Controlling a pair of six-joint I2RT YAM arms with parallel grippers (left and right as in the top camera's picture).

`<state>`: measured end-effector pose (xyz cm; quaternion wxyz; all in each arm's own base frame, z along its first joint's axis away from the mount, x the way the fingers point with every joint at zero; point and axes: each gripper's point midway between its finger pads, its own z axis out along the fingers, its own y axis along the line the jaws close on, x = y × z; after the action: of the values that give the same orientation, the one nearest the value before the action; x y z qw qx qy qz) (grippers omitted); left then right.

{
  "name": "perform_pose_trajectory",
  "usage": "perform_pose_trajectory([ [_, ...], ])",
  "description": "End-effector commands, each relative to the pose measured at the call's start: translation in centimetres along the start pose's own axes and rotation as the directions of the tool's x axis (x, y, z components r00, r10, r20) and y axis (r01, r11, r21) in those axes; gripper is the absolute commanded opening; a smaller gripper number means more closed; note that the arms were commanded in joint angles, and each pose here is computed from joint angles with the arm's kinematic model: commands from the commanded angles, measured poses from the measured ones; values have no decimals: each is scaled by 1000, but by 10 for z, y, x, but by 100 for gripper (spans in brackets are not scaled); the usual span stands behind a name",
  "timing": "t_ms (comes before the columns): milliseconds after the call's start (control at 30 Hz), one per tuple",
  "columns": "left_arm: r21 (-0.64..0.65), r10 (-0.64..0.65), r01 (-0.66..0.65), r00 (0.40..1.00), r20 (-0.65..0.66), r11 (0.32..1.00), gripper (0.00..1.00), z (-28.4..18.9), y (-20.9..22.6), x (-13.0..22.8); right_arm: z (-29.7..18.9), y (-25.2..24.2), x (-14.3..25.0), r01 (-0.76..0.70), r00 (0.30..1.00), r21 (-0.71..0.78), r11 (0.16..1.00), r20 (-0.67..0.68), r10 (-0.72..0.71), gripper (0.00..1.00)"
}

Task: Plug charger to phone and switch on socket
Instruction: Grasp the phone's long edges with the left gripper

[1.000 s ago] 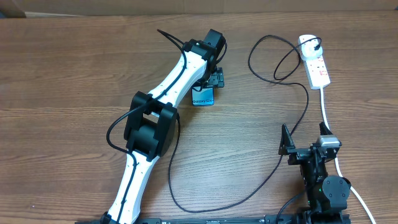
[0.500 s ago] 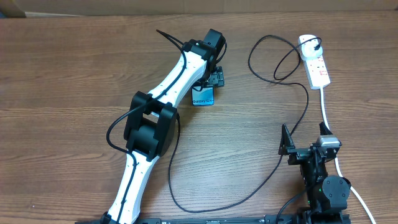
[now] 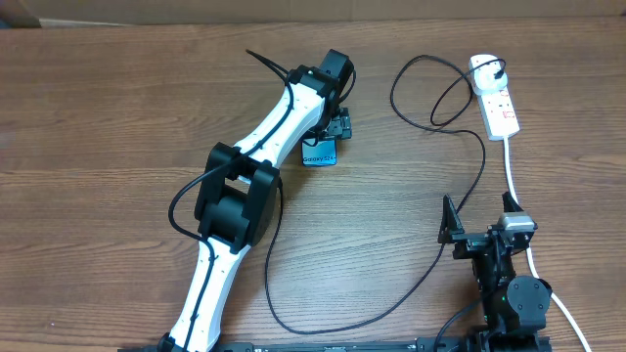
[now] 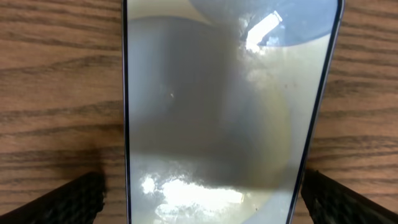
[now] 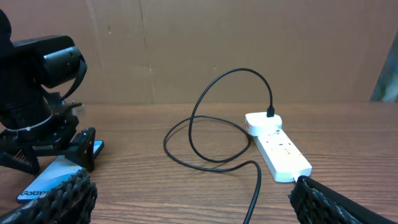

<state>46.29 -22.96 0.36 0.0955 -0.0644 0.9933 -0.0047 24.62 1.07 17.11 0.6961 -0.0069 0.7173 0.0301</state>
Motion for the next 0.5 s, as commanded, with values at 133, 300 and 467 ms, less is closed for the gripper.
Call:
perform_pose_trajectory([
  [133, -23, 0, -1, 998, -59, 1000, 99, 32, 6, 25, 0, 0, 1, -4, 1000, 2, 1000, 5, 4, 100],
  [300, -25, -1, -1, 998, -62, 1000, 89, 34, 7, 26, 0, 0, 1, -4, 1000, 2, 1000, 5, 4, 100],
  [467, -25, 0, -1, 998, -61, 1000, 100, 34, 7, 26, 0, 0, 1, -3, 1000, 2, 1000, 5, 3, 100],
])
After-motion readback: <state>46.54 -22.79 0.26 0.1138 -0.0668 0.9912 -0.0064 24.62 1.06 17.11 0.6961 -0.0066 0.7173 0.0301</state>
